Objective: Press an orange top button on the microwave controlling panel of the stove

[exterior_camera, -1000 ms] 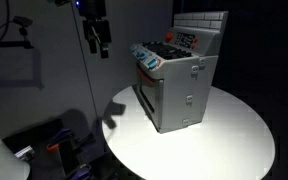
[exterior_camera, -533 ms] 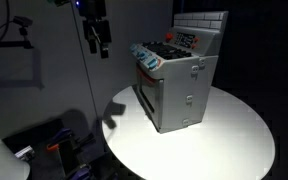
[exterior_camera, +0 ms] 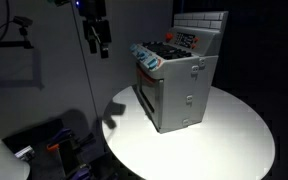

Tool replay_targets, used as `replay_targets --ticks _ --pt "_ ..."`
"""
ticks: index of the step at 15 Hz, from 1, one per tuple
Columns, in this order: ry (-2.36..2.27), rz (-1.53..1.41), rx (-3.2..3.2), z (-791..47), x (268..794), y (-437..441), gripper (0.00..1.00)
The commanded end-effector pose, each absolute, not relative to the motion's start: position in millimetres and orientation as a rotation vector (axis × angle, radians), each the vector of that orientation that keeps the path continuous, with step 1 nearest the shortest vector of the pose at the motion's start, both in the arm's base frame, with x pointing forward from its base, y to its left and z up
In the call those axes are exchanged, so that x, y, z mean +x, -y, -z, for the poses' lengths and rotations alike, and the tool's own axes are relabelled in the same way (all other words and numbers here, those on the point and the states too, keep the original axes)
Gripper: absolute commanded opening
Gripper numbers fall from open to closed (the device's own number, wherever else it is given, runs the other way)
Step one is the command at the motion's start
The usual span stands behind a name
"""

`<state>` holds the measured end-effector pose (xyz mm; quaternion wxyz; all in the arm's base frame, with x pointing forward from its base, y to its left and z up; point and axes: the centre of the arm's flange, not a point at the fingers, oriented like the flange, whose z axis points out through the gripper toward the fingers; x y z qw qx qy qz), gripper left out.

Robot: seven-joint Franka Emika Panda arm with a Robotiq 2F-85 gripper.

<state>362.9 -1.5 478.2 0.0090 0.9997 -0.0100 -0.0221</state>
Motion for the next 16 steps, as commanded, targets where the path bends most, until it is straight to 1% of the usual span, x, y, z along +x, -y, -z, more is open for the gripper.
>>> replay_targets --ticks 1,4,16 --pt "0.031 0.069 3.123 -478 363 2 1.00" --pt "0.031 0.069 3.123 -478 363 2 1.00" --pt "0.100 -0.065 3.106 -507 400 12 1.00"
